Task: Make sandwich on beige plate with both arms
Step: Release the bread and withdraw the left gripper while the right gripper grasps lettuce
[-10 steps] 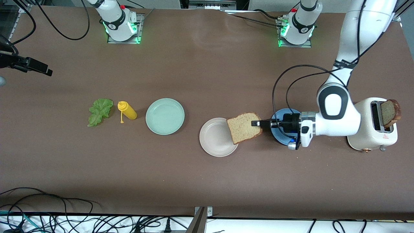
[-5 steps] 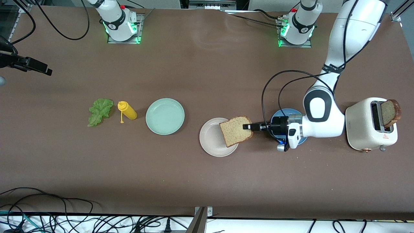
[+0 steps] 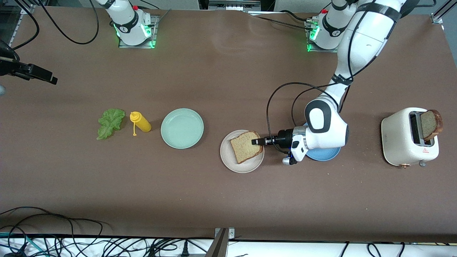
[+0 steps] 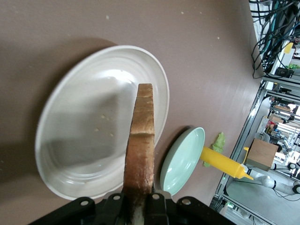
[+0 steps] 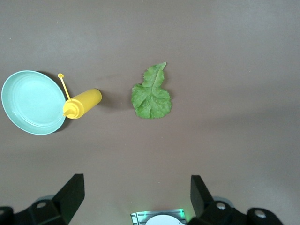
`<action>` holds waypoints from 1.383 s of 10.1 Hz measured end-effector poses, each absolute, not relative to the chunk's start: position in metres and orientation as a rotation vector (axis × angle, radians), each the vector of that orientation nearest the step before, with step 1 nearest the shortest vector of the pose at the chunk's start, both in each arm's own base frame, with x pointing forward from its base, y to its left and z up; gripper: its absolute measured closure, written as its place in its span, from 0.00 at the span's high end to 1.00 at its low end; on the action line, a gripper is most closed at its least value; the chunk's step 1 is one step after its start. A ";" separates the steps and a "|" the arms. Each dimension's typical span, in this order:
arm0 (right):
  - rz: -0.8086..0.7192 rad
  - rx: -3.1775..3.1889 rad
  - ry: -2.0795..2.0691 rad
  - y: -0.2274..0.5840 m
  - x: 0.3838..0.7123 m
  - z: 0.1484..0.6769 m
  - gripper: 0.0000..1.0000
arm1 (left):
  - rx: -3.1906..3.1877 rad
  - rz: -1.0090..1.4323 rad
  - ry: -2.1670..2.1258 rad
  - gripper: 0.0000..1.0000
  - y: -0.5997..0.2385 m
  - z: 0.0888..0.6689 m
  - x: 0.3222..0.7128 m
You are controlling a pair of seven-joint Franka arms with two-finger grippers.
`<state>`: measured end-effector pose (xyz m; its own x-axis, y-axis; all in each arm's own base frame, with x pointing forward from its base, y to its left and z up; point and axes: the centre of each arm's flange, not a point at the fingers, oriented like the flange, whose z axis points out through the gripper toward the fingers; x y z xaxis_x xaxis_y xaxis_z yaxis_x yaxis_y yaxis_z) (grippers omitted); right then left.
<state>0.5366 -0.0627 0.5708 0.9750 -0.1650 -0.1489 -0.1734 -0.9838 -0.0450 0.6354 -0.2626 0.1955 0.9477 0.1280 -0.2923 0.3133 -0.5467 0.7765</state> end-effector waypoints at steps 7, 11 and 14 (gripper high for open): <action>0.203 -3.120 0.237 -0.059 0.567 0.530 1.00 | 2.104 -0.255 0.326 0.11 -0.286 0.194 0.631; 0.225 -3.138 0.299 -0.043 0.581 0.402 1.00 | 2.117 -0.224 0.242 0.21 -0.295 0.186 0.627; 0.170 -3.144 0.300 -0.042 0.546 0.298 1.00 | 2.130 -0.156 0.151 0.63 -0.286 0.183 0.632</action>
